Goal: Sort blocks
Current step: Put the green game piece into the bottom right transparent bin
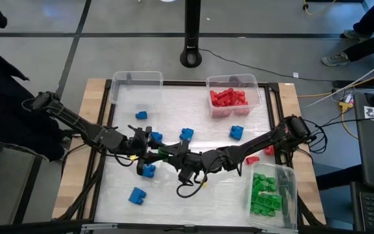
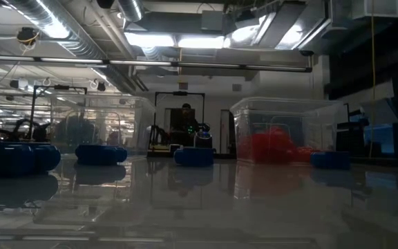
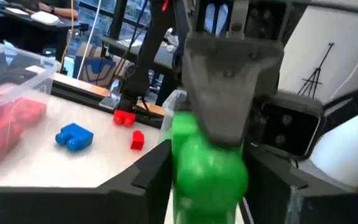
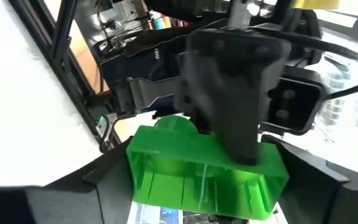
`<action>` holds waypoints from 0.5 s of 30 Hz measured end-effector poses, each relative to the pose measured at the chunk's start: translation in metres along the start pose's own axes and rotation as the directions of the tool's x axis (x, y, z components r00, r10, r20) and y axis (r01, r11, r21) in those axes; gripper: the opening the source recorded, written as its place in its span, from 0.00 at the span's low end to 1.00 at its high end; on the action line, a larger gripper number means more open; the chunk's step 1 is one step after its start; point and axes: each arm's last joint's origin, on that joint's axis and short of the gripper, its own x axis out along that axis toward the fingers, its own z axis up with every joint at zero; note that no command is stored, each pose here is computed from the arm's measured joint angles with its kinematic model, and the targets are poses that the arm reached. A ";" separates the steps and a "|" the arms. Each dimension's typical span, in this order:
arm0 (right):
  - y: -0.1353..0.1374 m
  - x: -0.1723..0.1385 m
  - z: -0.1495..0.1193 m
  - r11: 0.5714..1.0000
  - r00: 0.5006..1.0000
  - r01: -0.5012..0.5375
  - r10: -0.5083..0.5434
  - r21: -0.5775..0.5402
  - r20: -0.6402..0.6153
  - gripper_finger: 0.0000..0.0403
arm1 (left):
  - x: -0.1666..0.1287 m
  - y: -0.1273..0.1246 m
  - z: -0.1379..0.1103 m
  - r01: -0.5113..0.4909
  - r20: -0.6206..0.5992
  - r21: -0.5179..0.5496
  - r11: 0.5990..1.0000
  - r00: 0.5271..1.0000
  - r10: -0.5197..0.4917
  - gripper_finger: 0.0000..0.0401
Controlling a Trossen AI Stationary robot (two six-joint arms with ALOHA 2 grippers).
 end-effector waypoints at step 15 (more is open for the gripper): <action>-0.009 -0.017 0.014 0.999 0.994 0.033 -0.033 0.002 -0.101 0.74 | -0.035 0.013 0.026 -0.025 0.019 0.046 0.999 1.000 0.024 0.55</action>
